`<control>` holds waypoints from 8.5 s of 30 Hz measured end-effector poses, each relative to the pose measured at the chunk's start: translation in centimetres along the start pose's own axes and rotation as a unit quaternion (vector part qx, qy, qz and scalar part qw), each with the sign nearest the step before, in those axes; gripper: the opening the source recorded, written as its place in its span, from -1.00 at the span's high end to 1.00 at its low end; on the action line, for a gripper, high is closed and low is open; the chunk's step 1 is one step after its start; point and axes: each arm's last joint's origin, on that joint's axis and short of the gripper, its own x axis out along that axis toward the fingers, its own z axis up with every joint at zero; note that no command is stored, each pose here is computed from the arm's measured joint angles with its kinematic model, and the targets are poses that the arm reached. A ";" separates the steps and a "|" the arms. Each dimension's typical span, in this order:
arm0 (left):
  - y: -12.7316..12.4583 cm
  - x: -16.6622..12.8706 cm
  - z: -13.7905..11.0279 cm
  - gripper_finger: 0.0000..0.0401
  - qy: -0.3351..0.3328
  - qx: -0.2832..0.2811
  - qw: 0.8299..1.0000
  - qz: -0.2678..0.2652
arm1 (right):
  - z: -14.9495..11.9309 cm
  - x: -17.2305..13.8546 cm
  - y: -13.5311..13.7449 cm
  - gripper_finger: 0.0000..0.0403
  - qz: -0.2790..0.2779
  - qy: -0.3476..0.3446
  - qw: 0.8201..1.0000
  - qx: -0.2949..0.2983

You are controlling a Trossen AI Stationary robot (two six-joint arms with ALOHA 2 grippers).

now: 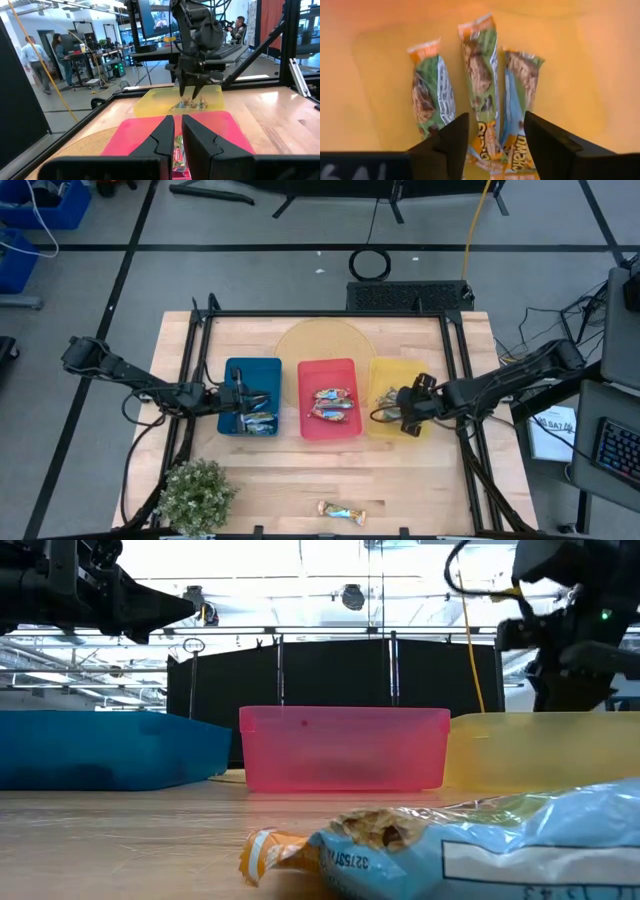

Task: Pick and place Granola Bars by type
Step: Put the yellow granola bar into the yellow bin, then return to Home Position

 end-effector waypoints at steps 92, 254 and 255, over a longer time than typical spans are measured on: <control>-25.0 22.5 -5.0 0.71 0.427 0.020 0.867 -0.256 | -2.1 -3.6 1.5 0.98 0.203 -0.565 0.784 -0.160; 5.1 -5.5 -1.6 1.00 0.002 0.052 0.997 -0.064 | -5.6 -2.1 -5.4 1.00 0.124 -0.606 0.784 -0.049; 5.1 -5.5 -1.6 1.00 0.002 0.052 0.997 -0.065 | -5.6 -2.1 -5.4 1.00 0.124 -0.609 0.782 -0.047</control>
